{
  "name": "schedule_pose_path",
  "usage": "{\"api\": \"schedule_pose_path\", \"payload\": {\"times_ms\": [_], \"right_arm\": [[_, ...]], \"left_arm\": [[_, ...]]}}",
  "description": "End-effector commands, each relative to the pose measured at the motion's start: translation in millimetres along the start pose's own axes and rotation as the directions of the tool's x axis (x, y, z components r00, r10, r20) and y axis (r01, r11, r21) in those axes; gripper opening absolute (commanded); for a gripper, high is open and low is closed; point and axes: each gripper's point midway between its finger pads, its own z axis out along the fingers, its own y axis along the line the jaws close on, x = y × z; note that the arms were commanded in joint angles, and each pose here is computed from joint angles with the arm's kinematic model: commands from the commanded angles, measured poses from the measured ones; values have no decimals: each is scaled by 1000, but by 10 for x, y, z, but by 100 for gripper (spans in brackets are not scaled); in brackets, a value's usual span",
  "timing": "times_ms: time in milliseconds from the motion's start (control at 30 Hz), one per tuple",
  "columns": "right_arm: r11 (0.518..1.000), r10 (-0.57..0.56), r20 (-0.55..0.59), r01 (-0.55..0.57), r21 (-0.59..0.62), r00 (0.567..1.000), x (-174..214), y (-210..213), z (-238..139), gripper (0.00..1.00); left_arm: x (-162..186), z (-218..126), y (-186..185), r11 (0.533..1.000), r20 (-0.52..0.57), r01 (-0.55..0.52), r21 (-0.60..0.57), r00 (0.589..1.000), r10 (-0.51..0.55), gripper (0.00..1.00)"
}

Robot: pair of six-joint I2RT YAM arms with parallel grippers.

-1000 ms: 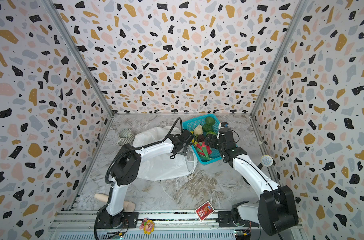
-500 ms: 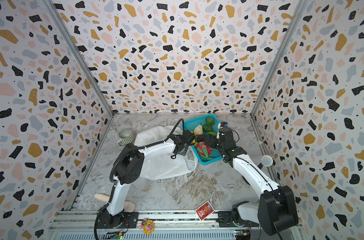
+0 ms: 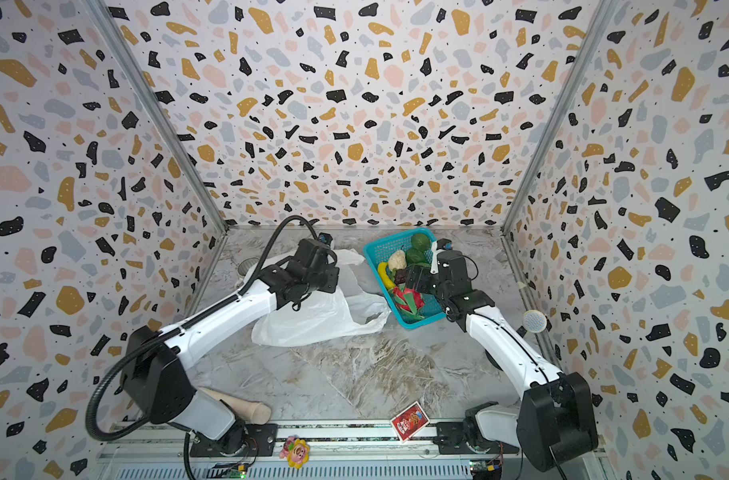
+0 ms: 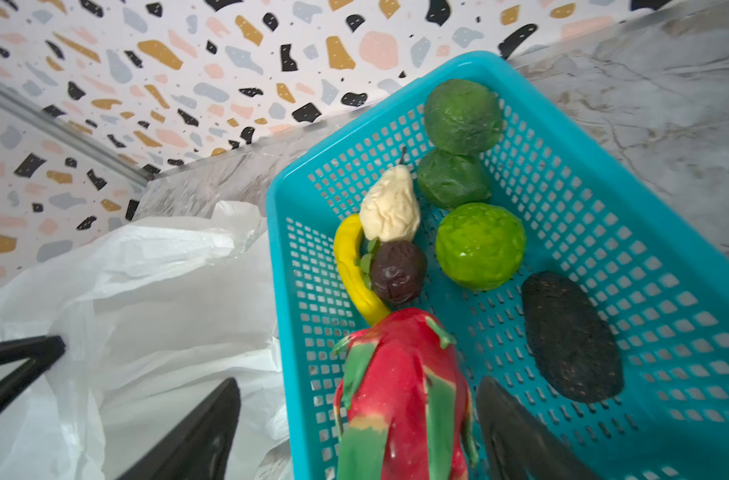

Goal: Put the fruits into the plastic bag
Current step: 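Reach the left gripper to the bag mouth while the right gripper moves over the basket, then grasp the bag rim with the left gripper while the right gripper grasps the dragon fruit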

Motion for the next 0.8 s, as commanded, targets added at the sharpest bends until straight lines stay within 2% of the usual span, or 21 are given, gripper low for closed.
{"api": "schedule_pose_path", "payload": {"times_ms": [0, 133, 300, 400, 467, 667, 767], "right_arm": [[990, -69, 25, 71, -126, 997, -153, 402, -28, 89], [990, -51, -6, 50, -130, 999, -115, 421, 46, 89], [999, 49, -61, -48, 22, 997, -93, 7, 151, 91], [996, 38, -122, -28, 81, 992, 18, -118, 215, 93], [995, 38, -169, -22, 98, 985, 122, -158, 262, 100], [985, 63, -284, -15, 170, 957, 437, -288, 440, 99], [979, 41, -338, 29, 199, 940, 594, -298, 555, 99]], "left_arm": [[-125, -230, -178, 986, 86, -26, 164, 996, 12, 0], [-197, -442, -102, 977, 140, -6, 213, 990, -24, 0], [-291, -665, -22, 963, 198, 22, 268, 977, -78, 0], [-354, -770, 58, 957, 234, 37, 287, 966, -107, 0], [-385, -830, 77, 950, 254, 37, 310, 960, -121, 0], [-441, -890, 136, 941, 289, 56, 333, 944, -159, 0], [-437, -877, 128, 938, 290, 63, 342, 942, -169, 0]]}}
